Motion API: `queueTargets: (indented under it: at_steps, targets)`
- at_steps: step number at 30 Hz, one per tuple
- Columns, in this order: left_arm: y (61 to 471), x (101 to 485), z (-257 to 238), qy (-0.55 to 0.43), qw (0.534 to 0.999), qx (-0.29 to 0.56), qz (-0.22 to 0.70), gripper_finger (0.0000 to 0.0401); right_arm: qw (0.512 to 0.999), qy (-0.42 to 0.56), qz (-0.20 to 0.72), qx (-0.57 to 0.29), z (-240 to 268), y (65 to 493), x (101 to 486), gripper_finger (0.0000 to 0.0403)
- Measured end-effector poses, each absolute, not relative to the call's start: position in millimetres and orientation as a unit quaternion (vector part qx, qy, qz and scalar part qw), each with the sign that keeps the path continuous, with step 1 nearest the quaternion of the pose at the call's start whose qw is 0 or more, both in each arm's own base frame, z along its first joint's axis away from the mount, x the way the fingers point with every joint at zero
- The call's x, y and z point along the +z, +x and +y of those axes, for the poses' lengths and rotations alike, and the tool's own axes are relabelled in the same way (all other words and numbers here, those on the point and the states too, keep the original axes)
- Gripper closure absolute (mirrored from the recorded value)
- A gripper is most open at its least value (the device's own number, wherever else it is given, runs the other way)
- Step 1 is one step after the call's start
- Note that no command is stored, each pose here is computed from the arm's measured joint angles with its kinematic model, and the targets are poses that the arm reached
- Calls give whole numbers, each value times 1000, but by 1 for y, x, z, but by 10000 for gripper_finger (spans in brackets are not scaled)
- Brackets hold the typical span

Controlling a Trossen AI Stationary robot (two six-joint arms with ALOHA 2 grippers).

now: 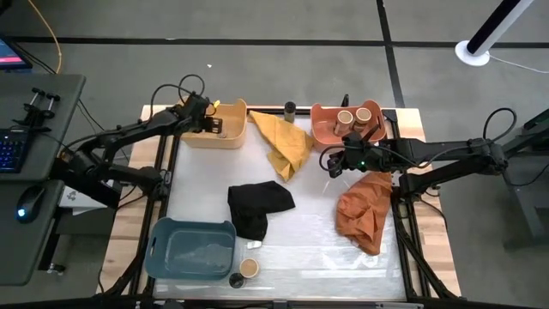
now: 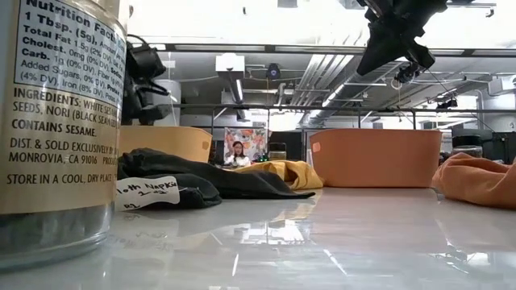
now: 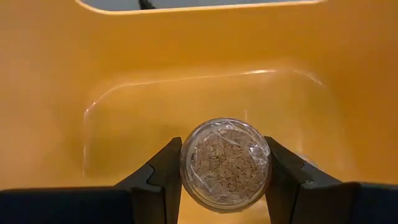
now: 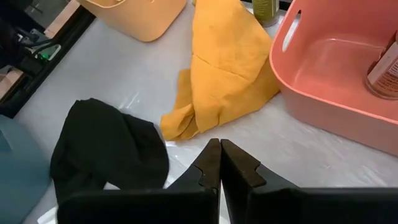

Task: Sort spices by type
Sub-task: Put the brown seasoning bottle into the yellow bin

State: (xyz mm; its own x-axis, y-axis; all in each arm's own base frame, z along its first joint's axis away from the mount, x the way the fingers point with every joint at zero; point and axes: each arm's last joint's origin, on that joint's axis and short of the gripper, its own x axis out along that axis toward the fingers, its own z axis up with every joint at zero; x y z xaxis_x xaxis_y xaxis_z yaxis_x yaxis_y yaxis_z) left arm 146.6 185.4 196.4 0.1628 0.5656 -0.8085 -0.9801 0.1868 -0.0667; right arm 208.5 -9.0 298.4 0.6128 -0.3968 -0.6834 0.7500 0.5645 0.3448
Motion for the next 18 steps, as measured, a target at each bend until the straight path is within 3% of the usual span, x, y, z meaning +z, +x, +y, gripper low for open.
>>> queueTargets:
  at_steps: [10, 15, 18]
  targets:
    - [147, 169, 194, -357, 647, 560, 375, 267, 836, 329, 272, -344, -9, 209, 299, 402]
    - [148, 168, 195, -362, 644, 566, 365, 264, 836, 329, 272, -344, -9, 209, 299, 402]
    - [148, 168, 195, -361, 644, 567, 366, 206, 835, 332, 271, -345, -9, 209, 299, 402]
